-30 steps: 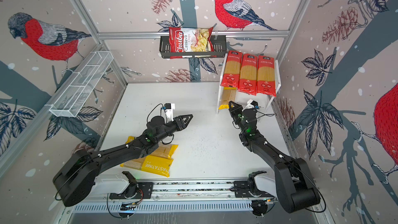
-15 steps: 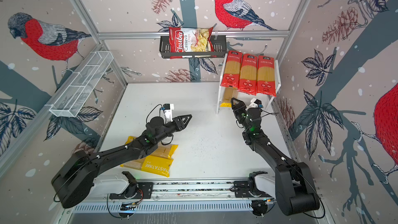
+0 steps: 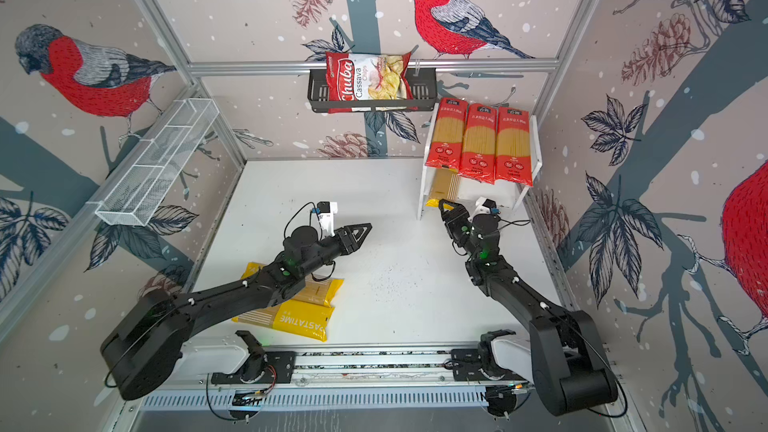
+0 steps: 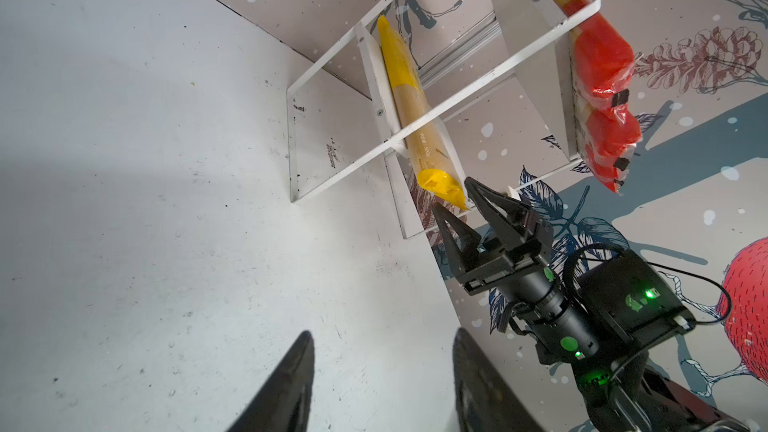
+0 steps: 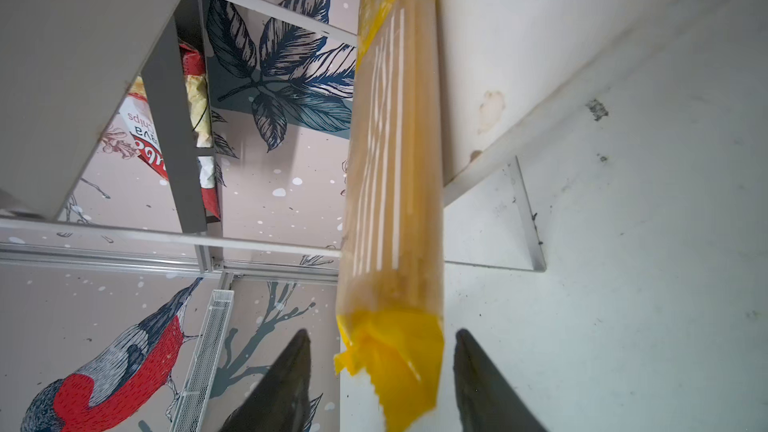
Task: Place and organize the pasta boxes and bags onto the shelf
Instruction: 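Open the right gripper and release the bag against the shelf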
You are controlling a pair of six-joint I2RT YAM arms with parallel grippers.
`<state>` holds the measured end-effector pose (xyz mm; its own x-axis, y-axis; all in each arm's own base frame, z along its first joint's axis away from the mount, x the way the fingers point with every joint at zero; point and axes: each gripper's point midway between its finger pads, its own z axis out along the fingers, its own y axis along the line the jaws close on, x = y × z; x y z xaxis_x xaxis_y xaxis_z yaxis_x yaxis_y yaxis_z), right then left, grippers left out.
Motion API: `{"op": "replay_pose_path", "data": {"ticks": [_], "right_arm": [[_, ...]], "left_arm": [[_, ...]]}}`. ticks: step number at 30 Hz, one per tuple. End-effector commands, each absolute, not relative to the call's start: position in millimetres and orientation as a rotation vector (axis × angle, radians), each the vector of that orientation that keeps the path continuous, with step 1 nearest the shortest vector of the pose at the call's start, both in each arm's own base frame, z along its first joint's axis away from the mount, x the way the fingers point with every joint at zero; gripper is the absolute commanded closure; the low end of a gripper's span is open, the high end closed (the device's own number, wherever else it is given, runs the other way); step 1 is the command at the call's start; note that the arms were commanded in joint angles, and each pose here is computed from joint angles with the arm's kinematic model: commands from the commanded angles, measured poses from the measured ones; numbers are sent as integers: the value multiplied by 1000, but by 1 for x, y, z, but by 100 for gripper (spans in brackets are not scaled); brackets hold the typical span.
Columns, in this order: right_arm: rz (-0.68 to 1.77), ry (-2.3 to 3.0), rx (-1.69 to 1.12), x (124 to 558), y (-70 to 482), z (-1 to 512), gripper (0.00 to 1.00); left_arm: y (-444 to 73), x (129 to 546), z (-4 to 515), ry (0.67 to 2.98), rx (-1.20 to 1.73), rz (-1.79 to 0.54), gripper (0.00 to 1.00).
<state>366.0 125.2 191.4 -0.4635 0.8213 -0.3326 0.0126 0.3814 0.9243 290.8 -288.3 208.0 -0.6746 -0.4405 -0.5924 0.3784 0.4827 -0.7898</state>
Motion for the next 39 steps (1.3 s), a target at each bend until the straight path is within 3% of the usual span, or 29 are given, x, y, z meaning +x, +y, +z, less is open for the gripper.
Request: {"op": "replay_pose_path", "data": {"ticks": [1, 6, 10, 18, 24, 30, 39], "right_arm": [[1209, 1716, 711, 376, 126, 207, 52], [1215, 1691, 714, 381, 126, 206, 52], [1198, 1687, 728, 385, 121, 203, 46], [1221, 1686, 677, 387, 122, 206, 73], [1255, 1721, 593, 382, 130, 207, 87], [1304, 1768, 482, 376, 142, 211, 93], [1310, 1768, 499, 385, 141, 209, 89]], "left_arm": [[-289, 291, 214, 1900, -38, -1284, 47], [-287, 291, 215, 1902, -37, -1265, 47], [-288, 292, 215, 1901, -31, -1266, 47], [-286, 292, 214, 1904, -32, -1254, 47], [-285, 291, 215, 1903, -28, -1248, 47], [-284, 291, 215, 1902, -27, -1243, 47], [-284, 291, 216, 1903, -26, -1238, 47]]}}
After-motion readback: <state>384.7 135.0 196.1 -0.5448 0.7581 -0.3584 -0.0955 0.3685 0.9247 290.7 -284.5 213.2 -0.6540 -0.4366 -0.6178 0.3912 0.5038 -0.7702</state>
